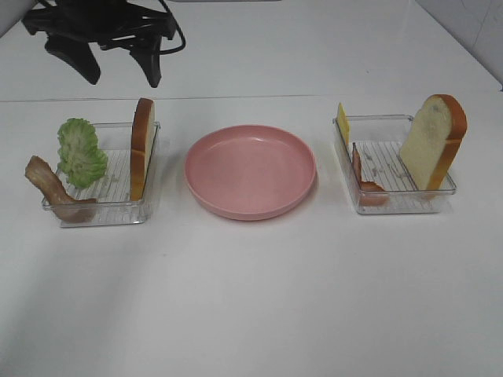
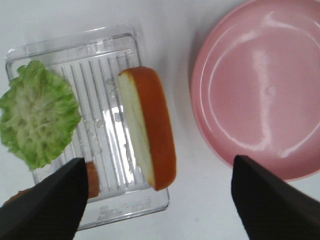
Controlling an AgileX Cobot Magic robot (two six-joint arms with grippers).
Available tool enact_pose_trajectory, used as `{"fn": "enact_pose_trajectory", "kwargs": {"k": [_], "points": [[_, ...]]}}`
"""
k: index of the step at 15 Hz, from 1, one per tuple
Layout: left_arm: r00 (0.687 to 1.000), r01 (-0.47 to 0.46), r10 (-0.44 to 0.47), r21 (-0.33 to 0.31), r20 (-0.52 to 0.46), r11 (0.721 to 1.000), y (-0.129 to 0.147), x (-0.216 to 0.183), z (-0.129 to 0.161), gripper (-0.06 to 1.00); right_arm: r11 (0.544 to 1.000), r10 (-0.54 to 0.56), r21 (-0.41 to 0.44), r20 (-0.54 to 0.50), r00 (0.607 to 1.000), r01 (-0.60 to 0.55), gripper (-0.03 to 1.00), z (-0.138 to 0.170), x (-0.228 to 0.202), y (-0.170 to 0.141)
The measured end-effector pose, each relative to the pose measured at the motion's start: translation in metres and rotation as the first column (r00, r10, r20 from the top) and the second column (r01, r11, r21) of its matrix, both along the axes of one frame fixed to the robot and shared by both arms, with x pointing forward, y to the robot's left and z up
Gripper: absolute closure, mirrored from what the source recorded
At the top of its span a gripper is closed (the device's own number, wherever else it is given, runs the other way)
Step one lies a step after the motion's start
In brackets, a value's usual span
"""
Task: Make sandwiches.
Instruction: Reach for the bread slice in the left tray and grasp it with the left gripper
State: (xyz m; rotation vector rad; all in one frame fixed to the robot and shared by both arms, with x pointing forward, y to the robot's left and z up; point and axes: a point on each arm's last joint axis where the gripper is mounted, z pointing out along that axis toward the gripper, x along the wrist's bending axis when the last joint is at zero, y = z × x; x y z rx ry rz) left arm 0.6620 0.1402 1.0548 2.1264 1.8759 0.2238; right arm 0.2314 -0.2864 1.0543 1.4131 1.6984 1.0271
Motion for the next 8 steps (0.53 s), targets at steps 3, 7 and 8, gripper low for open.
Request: {"fn": "enact_pose_trajectory", "kwargs": {"k": [3, 7, 8], "points": [[1.0, 0.007, -0.007, 0.006, -0.012, 1.0, -0.017, 0.012, -0.018, 0.22, 1.0, 0.0, 0.0, 0.0, 1.0, 0.0, 0.2, 0.0, 0.0, 0.0], [0.998, 0.007, -0.003, 0.051, -0.062, 0.999, -0.018, 0.019, -0.047, 0.22, 1.0, 0.0, 0.0, 0.0, 1.0, 0.0, 0.2, 0.0, 0.0, 0.0], [0.997, 0.008, -0.003, 0.059, -0.073, 0.998, -0.018, 0.02, -0.052, 0.22, 1.0, 0.0, 0.0, 0.0, 1.0, 0.0, 0.2, 0.0, 0.0, 0.0]]}}
